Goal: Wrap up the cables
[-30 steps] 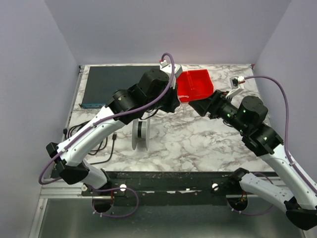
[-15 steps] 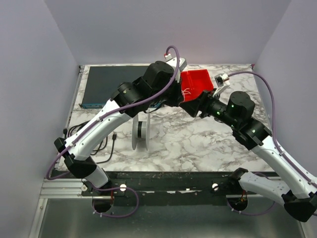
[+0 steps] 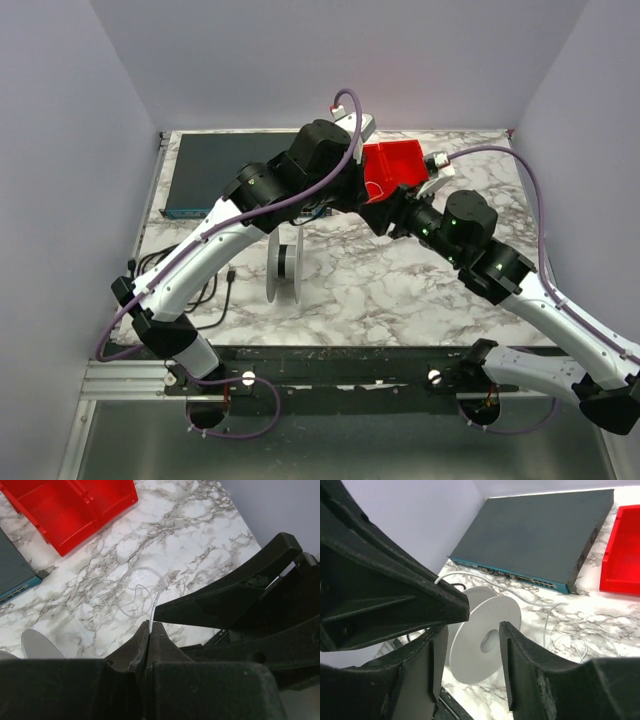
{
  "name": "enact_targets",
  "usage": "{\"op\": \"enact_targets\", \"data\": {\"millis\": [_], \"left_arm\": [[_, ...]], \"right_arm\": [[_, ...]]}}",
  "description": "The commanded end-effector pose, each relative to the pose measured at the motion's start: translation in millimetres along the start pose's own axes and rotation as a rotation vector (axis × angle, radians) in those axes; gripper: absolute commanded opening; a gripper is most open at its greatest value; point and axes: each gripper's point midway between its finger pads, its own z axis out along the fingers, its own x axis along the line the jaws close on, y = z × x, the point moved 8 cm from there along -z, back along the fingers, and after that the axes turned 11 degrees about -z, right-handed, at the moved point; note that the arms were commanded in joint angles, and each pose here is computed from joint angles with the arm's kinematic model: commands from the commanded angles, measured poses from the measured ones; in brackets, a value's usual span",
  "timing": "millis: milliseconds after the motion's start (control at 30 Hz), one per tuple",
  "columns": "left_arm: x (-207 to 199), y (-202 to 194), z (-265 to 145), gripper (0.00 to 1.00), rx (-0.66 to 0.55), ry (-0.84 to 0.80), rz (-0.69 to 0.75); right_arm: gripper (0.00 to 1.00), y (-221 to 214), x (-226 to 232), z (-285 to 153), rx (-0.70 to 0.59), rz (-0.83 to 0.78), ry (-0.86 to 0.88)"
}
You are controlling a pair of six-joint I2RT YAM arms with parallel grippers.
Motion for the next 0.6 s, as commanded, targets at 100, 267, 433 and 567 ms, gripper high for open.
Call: {"op": "enact_targets", "data": {"millis": [100, 267, 433, 567], "left_arm": [[0, 3, -5, 0.00, -0.004, 0.002, -0.010], [5, 10, -14, 0.00, -0.039, 0.021, 0.001], [8, 14, -29, 0.00, -0.060, 0.031, 0.019], [13, 9, -43, 0.00, -0.057, 0.030, 0.038]], "right_arm": [[0.30, 8, -12, 8, -0.052, -0.012, -0.202], [0.24, 2, -28, -3, -0.015, -0.020, -0.356], [0.56, -10, -26, -12, -0.019, -0.002, -0.284], [0.62, -5, -29, -13, -0.056, -0.048, -0.298]]}}
